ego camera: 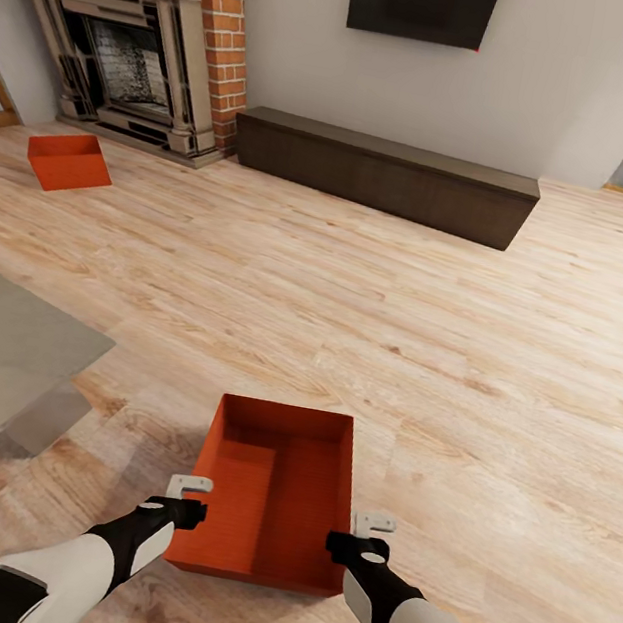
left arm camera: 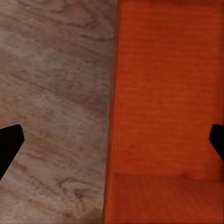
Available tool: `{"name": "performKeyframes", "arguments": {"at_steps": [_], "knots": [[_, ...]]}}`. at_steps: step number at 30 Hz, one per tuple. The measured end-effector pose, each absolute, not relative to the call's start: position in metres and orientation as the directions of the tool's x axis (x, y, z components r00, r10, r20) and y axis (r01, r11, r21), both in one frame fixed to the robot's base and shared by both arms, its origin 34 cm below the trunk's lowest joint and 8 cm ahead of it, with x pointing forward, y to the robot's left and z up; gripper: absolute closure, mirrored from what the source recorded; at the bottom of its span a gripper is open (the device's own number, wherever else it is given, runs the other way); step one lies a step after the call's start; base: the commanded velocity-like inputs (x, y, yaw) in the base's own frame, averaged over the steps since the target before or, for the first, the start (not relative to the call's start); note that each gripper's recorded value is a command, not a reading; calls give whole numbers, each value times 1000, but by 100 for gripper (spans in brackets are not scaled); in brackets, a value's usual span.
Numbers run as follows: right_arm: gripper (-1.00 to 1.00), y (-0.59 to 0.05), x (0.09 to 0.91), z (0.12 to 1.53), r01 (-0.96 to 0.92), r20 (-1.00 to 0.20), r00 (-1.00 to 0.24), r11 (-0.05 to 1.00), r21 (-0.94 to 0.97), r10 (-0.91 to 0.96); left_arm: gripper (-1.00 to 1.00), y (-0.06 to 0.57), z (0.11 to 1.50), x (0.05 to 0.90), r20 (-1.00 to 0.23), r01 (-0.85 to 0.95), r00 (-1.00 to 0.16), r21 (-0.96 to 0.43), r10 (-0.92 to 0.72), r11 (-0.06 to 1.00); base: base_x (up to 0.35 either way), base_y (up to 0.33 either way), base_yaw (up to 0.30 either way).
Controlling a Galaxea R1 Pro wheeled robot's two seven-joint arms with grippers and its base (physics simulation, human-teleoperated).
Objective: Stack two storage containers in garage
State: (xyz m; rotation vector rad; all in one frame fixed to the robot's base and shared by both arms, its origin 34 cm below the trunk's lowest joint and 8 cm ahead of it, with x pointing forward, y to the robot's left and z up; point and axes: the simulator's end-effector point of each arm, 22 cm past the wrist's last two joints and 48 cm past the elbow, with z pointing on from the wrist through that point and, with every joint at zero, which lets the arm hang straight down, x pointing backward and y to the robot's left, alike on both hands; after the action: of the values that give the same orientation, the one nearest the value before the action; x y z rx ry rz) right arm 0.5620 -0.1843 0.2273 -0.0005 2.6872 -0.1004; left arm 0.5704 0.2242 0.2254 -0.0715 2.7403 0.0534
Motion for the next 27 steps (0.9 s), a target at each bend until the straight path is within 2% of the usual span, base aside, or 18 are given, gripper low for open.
{"name": "performKeyframes", "arguments": {"at_steps": [27], "knots": [[-100,-178,565,229,18,-452,-892,998,-57,-10,-100,224,227,574,-398,-52,-916,25,-38,998,0,0,0]]}}
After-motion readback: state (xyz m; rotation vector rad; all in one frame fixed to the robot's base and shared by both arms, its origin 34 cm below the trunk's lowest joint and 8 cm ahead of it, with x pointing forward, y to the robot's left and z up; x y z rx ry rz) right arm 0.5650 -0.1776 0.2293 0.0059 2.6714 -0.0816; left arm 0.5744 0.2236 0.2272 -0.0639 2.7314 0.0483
